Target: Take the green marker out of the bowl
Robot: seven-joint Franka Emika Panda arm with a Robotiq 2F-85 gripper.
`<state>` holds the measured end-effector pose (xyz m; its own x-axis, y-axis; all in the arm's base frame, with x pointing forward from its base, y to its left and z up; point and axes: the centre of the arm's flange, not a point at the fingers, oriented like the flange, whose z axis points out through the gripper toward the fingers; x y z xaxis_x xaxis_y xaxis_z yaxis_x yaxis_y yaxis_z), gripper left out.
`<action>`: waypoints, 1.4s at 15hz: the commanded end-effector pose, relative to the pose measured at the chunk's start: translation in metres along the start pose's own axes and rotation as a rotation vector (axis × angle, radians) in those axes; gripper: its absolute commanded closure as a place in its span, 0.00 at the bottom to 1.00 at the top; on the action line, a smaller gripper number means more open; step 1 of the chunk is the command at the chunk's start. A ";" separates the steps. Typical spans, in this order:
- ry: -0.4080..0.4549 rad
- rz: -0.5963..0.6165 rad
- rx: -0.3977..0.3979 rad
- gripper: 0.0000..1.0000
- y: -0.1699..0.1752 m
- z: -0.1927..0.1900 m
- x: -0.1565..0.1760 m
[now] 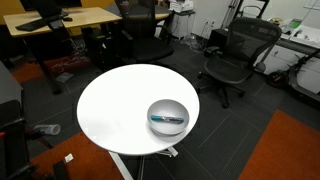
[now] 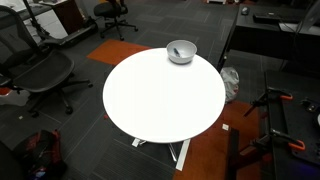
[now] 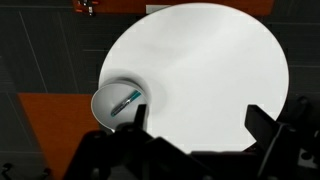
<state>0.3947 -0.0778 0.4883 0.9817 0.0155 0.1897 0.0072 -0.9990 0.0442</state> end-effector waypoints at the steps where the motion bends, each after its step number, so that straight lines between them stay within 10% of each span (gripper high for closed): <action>1: 0.008 0.019 0.001 0.00 0.003 0.006 0.005; 21: -0.057 0.392 -0.007 0.00 0.071 0.114 0.075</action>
<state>0.4691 -0.1460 0.3994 0.9412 -0.3109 0.1325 -0.3129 -0.9498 -0.0060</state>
